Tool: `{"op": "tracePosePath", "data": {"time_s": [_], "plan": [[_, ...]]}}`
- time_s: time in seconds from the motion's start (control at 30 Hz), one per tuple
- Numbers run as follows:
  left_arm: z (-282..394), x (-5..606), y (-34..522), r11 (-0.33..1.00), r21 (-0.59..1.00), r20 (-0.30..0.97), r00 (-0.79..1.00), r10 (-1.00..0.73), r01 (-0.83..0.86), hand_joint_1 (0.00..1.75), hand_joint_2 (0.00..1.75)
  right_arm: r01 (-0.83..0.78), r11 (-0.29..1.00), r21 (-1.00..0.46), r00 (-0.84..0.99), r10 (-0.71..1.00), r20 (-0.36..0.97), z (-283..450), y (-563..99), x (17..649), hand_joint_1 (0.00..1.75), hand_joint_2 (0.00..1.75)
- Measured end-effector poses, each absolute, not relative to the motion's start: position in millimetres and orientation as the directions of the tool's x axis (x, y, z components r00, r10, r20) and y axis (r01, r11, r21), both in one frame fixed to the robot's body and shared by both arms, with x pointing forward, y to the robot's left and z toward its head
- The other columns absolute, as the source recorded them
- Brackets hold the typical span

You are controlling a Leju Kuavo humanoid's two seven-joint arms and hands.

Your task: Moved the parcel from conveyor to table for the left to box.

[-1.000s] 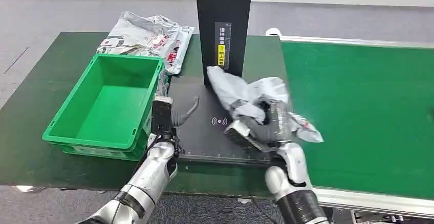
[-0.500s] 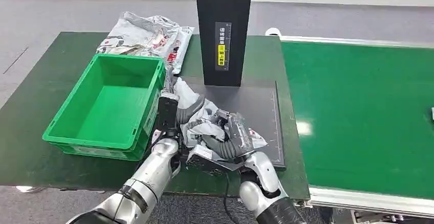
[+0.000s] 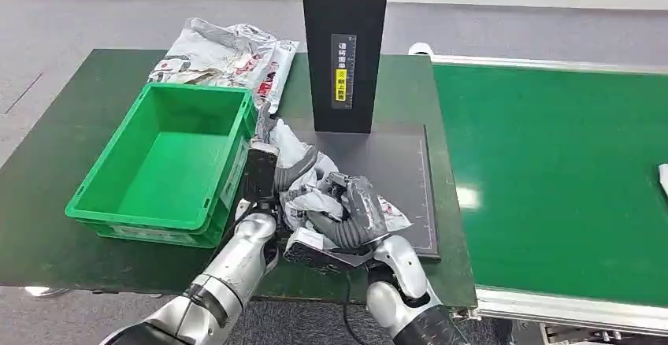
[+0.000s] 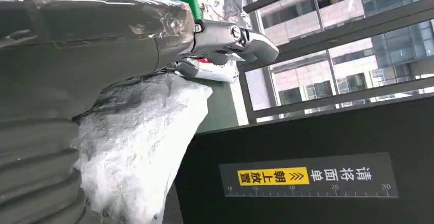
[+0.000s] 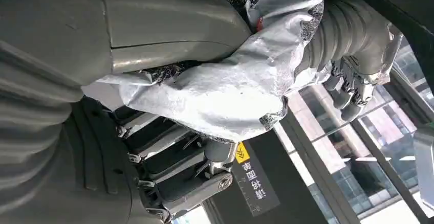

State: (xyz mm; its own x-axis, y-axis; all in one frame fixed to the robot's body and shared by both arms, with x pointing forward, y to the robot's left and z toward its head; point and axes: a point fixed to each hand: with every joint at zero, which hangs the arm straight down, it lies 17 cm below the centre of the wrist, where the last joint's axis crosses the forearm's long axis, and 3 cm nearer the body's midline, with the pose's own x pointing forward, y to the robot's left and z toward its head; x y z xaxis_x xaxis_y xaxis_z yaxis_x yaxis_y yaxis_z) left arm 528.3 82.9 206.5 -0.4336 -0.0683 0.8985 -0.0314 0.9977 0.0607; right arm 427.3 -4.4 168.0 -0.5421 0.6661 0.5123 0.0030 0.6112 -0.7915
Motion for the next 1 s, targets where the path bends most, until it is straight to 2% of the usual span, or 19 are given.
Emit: {"op": "tracePosePath", "data": {"time_s": [0.1, 0.23, 0.27, 0.4, 0.53, 0.73, 0.77, 0.8, 0.83, 0.93, 1.0], "plan": [[205.8, 529.6, 82.6, 0.998, 0.058, 0.902, -0.426, -0.065, -0.03, 0.0, 1.75, -0.036, 0.615, -0.787, -0.529, 0.657, 0.537, 162.2, -2.6, 427.7, 0.0, 1.75], [204.5, 530.0, 80.7, 0.998, 0.064, 0.904, -0.422, -0.068, -0.025, 0.0, 1.75, -0.012, 0.662, -0.75, -0.532, 0.63, 0.565, 170.0, -7.9, 427.7, 0.0, 1.75], [203.5, 529.9, 80.5, 0.998, 0.065, 0.905, -0.42, -0.069, -0.024, 0.0, 1.75, -0.003, 0.68, -0.734, -0.535, 0.619, 0.575, 172.4, -10.6, 427.0, 0.0, 0.0], [196.1, 528.1, 76.4, 0.996, 0.093, 0.906, -0.413, -0.089, -0.01, 0.0, 1.75, 0.099, 0.794, -0.599, -0.553, 0.545, 0.63, 199.2, -42.3, 422.3, 0.0, 0.0], [160.8, 509.4, 28.7, 0.934, 0.301, 0.891, -0.405, -0.204, 0.193, 0.0, 1.75, 0.233, 0.889, -0.394, -0.506, 0.457, 0.732, 206.5, -110.5, 420.1, 0.0, 0.0], [95.1, 469.4, -6.6, 0.766, 0.5, 0.848, -0.41, -0.337, 0.405, 0.0, 1.75, 0.323, 0.882, -0.342, -0.468, 0.463, 0.753, 201.7, -160.6, 416.1, 0.0, 0.0], [83.1, 460.7, -14.3, 0.713, 0.535, 0.835, -0.415, -0.362, 0.454, 0.21, 1.75, 0.328, 0.882, -0.337, -0.462, 0.461, 0.758, 200.2, -164.5, 416.0, 0.0, 0.0], [68.9, 451.1, -21.0, 0.651, 0.568, 0.819, -0.418, -0.392, 0.503, 1.29, 1.75, 0.33, 0.884, -0.331, -0.457, 0.457, 0.763, 199.0, -167.7, 416.2, 0.0, 0.0], [52.4, 440.4, -25.8, 0.578, 0.601, 0.799, -0.423, -0.427, 0.551, 1.75, 1.75, 0.333, 0.885, -0.326, -0.45, 0.453, 0.769, 197.3, -172.0, 416.7, 0.0, 0.0], [21.6, 415.8, -33.7, 0.413, 0.669, 0.735, -0.471, -0.488, 0.617, 1.75, 1.75, 0.337, 0.884, -0.323, -0.438, 0.451, 0.778, 192.4, -178.9, 414.0, 0.0, 0.0], [16.1, 409.0, -35.1, 0.375, 0.685, 0.718, -0.494, -0.49, 0.624, 1.75, 1.75, 0.341, 0.884, -0.321, -0.433, 0.45, 0.781, 191.4, -180.8, 411.3, 0.0, 0.0]]}}
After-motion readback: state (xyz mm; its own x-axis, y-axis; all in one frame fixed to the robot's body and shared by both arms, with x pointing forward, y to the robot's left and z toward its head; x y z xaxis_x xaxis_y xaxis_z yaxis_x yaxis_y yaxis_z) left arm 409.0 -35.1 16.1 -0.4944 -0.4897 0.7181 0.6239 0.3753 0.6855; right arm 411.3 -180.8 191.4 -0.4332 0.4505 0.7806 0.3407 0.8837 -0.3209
